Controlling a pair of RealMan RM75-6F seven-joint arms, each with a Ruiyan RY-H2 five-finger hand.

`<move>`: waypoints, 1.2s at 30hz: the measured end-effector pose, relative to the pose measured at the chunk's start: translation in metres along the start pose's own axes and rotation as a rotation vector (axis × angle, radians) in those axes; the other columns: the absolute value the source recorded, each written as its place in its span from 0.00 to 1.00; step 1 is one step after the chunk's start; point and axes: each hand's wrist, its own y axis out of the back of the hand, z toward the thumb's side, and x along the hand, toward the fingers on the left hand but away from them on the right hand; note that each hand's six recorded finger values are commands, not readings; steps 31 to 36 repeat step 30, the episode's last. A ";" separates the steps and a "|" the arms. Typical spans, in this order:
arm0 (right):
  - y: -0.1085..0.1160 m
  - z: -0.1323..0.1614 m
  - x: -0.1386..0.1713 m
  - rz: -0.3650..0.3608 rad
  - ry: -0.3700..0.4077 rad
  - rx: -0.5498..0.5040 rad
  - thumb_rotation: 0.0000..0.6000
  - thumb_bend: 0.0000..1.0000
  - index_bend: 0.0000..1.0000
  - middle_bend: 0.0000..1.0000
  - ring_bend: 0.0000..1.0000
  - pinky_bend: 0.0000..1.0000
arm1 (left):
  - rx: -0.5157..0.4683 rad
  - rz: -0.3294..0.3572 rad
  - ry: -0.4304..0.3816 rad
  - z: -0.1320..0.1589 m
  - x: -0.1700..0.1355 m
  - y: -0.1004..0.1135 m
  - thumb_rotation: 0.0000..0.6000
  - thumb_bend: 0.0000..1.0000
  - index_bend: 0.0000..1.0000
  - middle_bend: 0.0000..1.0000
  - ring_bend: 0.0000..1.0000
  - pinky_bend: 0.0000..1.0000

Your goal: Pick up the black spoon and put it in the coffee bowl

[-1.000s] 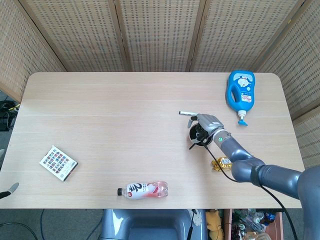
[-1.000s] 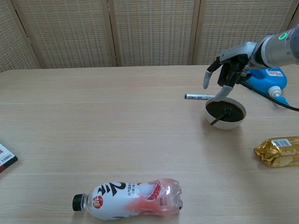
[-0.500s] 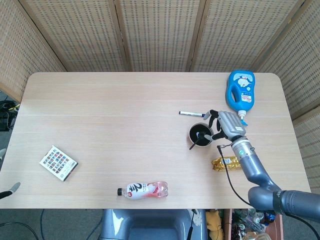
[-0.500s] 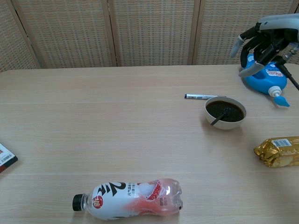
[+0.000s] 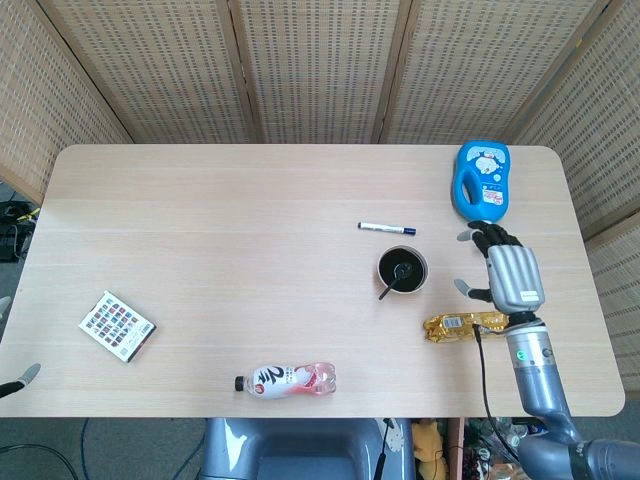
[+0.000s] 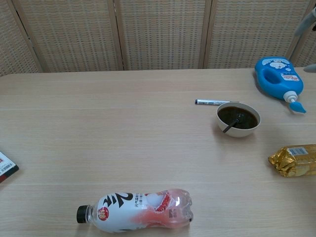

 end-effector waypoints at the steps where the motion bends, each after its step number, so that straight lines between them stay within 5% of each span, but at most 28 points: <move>1: -0.001 -0.003 0.007 -0.004 0.000 0.013 1.00 0.21 0.29 0.18 0.10 0.18 | 0.000 0.001 -0.001 0.000 0.000 0.000 1.00 0.18 0.00 0.00 0.00 0.00; 10: -0.011 -0.022 0.043 0.021 -0.003 0.144 1.00 0.21 0.17 0.04 0.00 0.00 | -0.003 0.013 -0.028 0.007 -0.001 0.001 1.00 0.18 0.00 0.00 0.00 0.00; 36: -0.017 -0.044 0.077 0.024 -0.053 0.179 1.00 0.21 0.14 0.01 0.00 0.00 | -0.003 -0.007 -0.054 0.017 -0.001 -0.002 1.00 0.18 0.00 0.00 0.00 0.00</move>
